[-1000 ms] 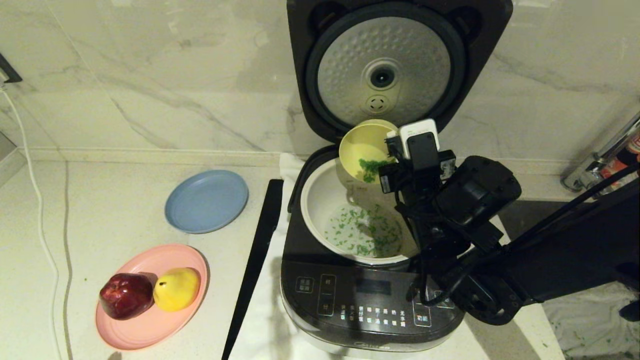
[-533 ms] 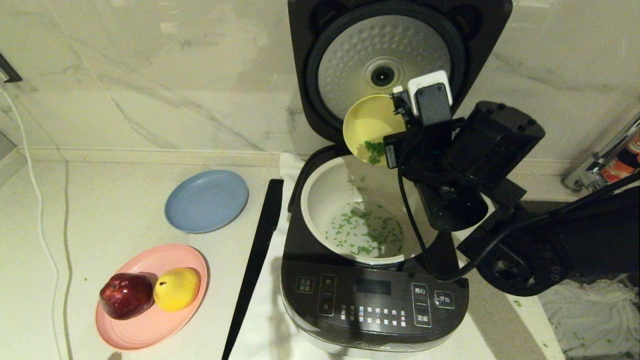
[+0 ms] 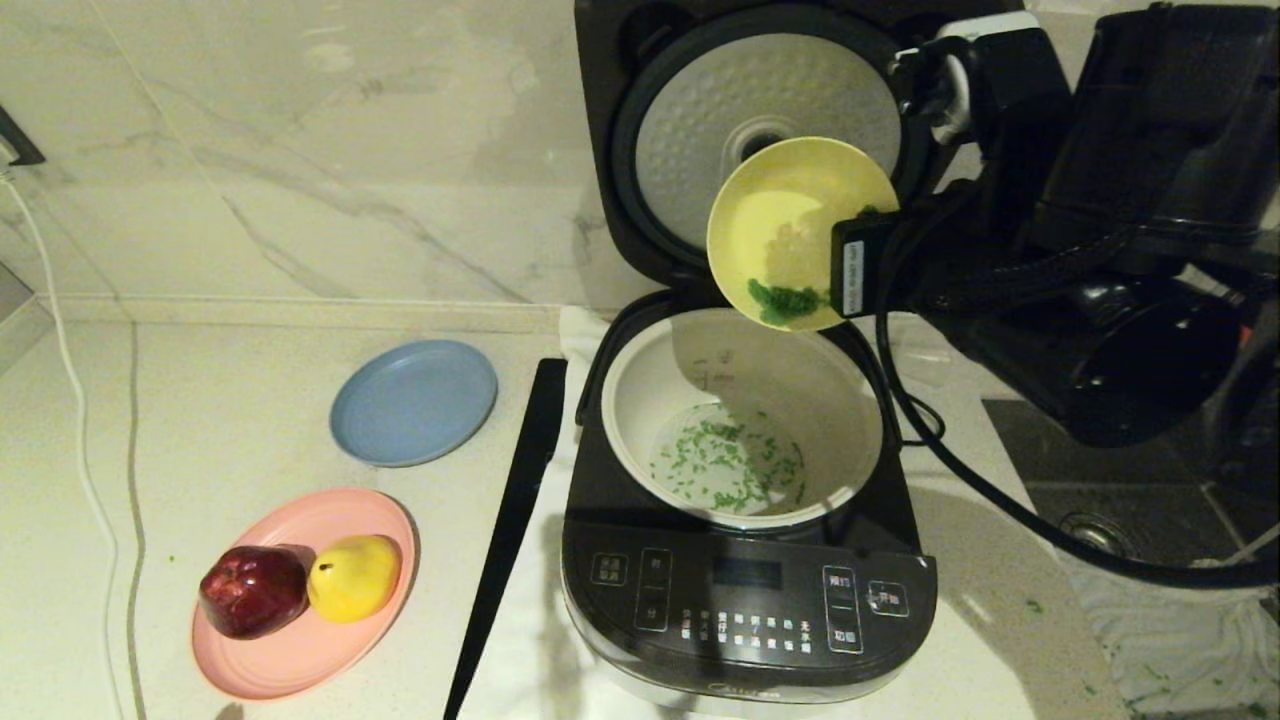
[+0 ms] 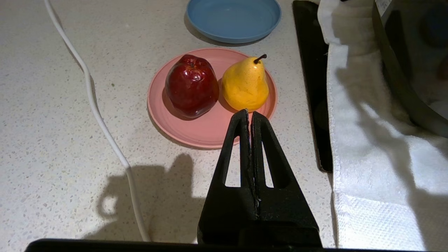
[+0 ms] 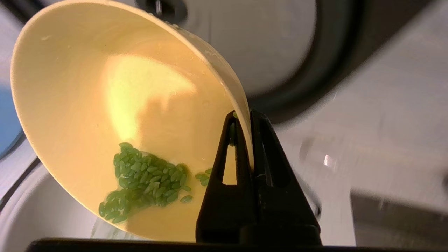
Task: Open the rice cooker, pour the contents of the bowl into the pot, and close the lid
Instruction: Fill a bowl with water from the tap
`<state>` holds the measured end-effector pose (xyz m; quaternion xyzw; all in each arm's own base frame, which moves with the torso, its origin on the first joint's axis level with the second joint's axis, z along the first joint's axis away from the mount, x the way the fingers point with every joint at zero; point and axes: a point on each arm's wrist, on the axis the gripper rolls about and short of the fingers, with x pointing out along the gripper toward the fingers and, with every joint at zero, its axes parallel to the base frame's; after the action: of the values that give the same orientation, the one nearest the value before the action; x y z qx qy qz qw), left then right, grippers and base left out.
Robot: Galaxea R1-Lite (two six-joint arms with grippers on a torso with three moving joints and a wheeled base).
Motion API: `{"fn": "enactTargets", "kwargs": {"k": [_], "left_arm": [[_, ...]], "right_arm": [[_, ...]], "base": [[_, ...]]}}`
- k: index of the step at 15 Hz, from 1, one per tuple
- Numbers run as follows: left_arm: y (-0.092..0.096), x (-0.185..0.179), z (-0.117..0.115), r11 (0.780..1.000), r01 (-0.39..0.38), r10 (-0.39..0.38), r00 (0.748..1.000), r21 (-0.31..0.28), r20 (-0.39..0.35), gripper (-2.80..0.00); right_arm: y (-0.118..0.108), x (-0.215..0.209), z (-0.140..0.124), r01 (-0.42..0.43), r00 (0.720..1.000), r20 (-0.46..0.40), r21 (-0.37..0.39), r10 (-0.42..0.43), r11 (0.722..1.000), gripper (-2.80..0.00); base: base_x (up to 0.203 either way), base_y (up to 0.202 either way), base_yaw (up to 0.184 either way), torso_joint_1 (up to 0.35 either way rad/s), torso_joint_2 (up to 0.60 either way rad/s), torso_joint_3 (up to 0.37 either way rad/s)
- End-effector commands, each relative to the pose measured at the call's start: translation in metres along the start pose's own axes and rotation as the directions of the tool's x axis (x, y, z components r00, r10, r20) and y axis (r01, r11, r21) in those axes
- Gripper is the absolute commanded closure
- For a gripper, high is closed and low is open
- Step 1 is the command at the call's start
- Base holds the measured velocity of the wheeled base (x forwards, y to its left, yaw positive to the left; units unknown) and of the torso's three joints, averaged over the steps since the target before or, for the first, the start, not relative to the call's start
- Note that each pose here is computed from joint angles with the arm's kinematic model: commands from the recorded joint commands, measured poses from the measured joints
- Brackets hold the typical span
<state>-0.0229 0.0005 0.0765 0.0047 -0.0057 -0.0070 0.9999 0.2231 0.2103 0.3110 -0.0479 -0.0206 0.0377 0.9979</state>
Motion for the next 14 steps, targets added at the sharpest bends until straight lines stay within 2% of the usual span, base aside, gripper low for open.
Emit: {"fn": "enactTargets", "kwargs": {"k": [1,3,5,7,11,14], "left_arm": [[0.0,0.0,-0.001,1.0,0.0,0.0,1.0,0.0,-0.004,0.0],[0.0,0.0,-0.001,1.0,0.0,0.0,1.0,0.0,-0.002,0.0],[0.0,0.0,-0.001,1.0,0.0,0.0,1.0,0.0,-0.003,0.0],[0.0,0.0,-0.001,1.0,0.0,0.0,1.0,0.0,-0.002,0.0],[0.0,0.0,-0.001,1.0,0.0,0.0,1.0,0.0,-0.002,0.0],[0.0,0.0,-0.001,1.0,0.0,0.0,1.0,0.0,-0.002,0.0]], "right_arm": [[-0.025,-0.029,0.011,-0.054,0.992,-0.112,0.025,0.057,0.998,0.0],[-0.041,-0.048,0.013,-0.127,0.968,-0.21,0.072,0.139,0.989,0.0],[-0.06,-0.071,0.013,-0.204,0.919,-0.315,0.138,0.238,0.969,0.0],[-0.085,-0.092,0.012,-0.241,0.866,-0.396,0.206,0.306,0.948,0.0],[-0.133,-0.112,0.001,-0.153,0.806,-0.521,0.277,0.282,0.949,0.0],[-0.168,-0.118,-0.012,0.022,0.776,-0.604,0.315,0.183,0.949,0.0]], "base": [[0.0,0.0,0.0,0.0,0.0,0.0],[0.0,0.0,0.0,0.0,0.0,0.0],[0.0,0.0,0.0,0.0,0.0,0.0],[0.0,0.0,0.0,0.0,0.0,0.0],[0.0,0.0,0.0,0.0,0.0,0.0],[0.0,0.0,0.0,0.0,0.0,0.0]]}}
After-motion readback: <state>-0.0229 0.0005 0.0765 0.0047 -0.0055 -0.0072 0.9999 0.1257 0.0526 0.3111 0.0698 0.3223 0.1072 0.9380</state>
